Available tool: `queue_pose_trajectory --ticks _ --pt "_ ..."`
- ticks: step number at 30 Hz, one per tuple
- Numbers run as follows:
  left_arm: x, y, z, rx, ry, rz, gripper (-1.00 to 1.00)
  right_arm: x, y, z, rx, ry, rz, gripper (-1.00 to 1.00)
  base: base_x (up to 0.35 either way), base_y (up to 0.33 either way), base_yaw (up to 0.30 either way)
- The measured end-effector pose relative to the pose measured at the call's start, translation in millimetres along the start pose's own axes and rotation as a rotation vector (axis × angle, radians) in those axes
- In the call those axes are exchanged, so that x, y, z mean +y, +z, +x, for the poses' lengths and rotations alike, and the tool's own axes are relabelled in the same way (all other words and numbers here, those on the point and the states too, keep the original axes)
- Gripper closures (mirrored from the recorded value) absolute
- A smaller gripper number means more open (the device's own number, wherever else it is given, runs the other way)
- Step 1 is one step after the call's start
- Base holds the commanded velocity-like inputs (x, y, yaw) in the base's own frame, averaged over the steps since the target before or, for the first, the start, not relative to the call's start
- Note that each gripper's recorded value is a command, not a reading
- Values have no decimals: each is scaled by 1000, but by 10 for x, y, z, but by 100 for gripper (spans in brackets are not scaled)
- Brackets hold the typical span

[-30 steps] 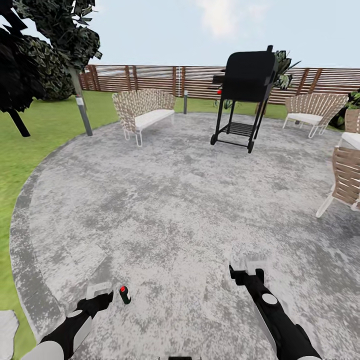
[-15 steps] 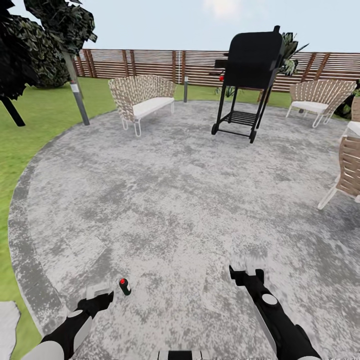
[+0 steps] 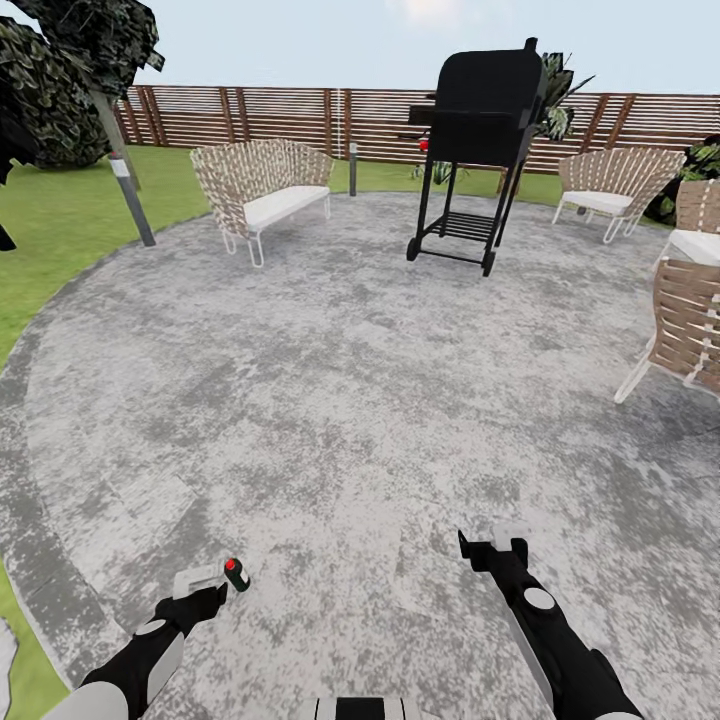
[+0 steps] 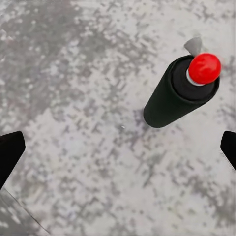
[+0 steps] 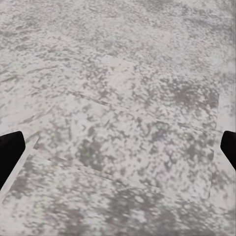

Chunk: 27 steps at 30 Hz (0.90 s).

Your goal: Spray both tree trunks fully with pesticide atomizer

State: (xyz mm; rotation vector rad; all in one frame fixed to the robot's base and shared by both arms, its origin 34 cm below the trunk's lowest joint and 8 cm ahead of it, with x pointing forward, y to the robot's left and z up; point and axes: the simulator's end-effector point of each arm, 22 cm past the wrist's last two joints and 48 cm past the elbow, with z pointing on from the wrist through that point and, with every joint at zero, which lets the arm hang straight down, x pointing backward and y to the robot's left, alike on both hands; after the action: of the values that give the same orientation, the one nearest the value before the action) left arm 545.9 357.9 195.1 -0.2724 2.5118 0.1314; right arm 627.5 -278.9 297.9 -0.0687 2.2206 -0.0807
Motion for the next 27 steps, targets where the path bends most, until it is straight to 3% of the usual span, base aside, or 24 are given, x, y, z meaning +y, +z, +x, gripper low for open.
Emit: queue_pose_trajectory --ticks 5,7,11,14,19,27 --pt "-22 -7 -84 -50 -3 2 -100 0 0 0 0 0 0 -100 0 0 -6" --pt "-94 -20 -172 -103 -5 10 -100 -1 0 0 0 0 0 -100 0 0 -2" --pt "-290 -43 -234 -145 -12 33 -100 -1 0 0 0 0 0 -100 0 0 0" --pt "-348 -52 -267 -159 -24 20 -100 0 0 0 0 0 0 -100 0 0 0" --pt "-253 -59 -308 -176 -47 -29 -100 -1 -1 -1 0 0 0 -100 46 -17 0" --pt "-224 -60 -304 -176 -67 -39 -100 7 0 -5 -1 1 -1 -100 84 -52 0"
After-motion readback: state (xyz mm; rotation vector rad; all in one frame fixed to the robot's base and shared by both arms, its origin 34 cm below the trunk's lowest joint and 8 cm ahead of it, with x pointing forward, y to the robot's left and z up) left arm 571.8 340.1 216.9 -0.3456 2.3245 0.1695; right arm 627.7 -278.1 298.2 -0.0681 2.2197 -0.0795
